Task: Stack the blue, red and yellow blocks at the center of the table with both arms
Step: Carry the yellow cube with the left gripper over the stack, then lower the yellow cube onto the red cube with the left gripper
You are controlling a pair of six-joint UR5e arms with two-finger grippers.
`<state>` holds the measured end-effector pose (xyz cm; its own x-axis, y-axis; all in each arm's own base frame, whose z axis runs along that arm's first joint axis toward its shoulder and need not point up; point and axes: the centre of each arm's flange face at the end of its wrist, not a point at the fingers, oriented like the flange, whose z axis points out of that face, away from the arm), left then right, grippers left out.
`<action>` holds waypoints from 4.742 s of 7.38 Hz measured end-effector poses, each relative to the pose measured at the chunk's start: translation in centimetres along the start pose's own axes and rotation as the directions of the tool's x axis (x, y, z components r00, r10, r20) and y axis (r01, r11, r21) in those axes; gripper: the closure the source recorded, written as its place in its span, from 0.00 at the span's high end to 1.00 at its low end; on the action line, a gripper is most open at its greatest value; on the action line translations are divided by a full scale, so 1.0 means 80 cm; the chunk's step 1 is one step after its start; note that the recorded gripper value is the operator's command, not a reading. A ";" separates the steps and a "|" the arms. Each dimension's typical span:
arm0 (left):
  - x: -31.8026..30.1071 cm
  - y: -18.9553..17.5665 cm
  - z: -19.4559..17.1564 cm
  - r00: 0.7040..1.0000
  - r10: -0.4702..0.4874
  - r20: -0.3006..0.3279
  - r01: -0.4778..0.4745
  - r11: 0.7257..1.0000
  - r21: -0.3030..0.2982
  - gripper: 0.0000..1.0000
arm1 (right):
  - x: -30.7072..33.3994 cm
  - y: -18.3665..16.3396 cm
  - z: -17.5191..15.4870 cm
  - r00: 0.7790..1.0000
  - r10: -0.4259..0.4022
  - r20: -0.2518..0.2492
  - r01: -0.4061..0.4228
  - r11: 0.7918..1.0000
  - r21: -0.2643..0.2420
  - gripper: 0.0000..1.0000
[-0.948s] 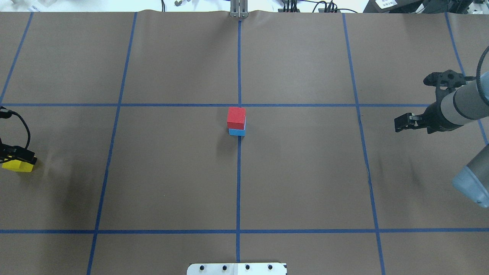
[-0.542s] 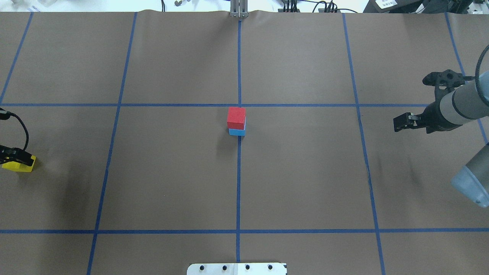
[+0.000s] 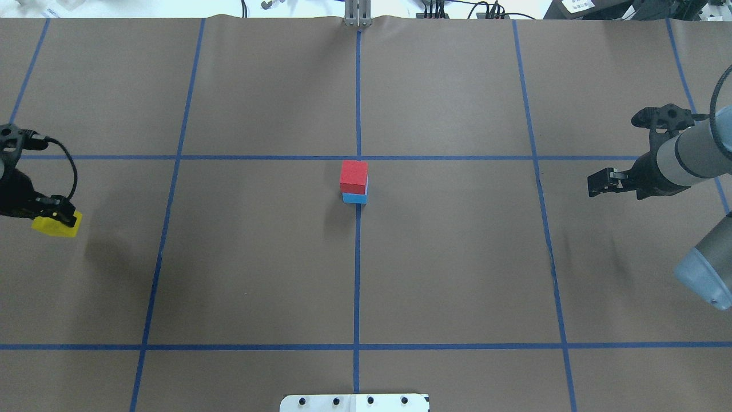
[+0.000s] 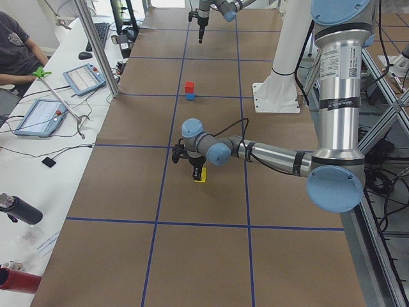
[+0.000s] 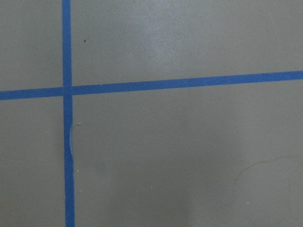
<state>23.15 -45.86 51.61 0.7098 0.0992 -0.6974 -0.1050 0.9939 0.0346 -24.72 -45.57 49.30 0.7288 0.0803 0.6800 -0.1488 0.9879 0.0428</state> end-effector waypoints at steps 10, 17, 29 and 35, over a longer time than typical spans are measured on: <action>0.639 -0.169 -0.103 0.993 -0.075 -0.092 0.079 0.996 0.044 0.00 | 0.032 -0.007 0.004 1.000 -0.028 -0.009 0.028 0.999 -0.027 1.00; 0.643 -0.177 -0.090 0.998 -0.027 -0.064 0.029 0.999 0.029 0.00 | 0.047 -0.005 0.005 1.000 -0.015 -0.019 0.015 0.999 -0.031 1.00; 0.647 -0.171 -0.084 0.998 -0.033 -0.050 0.034 0.999 0.009 0.00 | 0.047 -0.005 0.006 1.000 -0.012 -0.020 0.011 0.999 -0.032 1.00; 0.648 -0.170 -0.086 0.999 -0.011 -0.052 0.012 1.000 0.013 0.00 | 0.046 -0.005 0.006 1.000 -0.010 -0.020 0.009 0.999 -0.032 1.00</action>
<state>56.58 -54.58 10.04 0.6736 0.0858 -0.7341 -0.0877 0.9955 0.0359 -22.26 -45.76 52.13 0.7432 0.0731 0.6651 -0.1206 0.9924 0.0257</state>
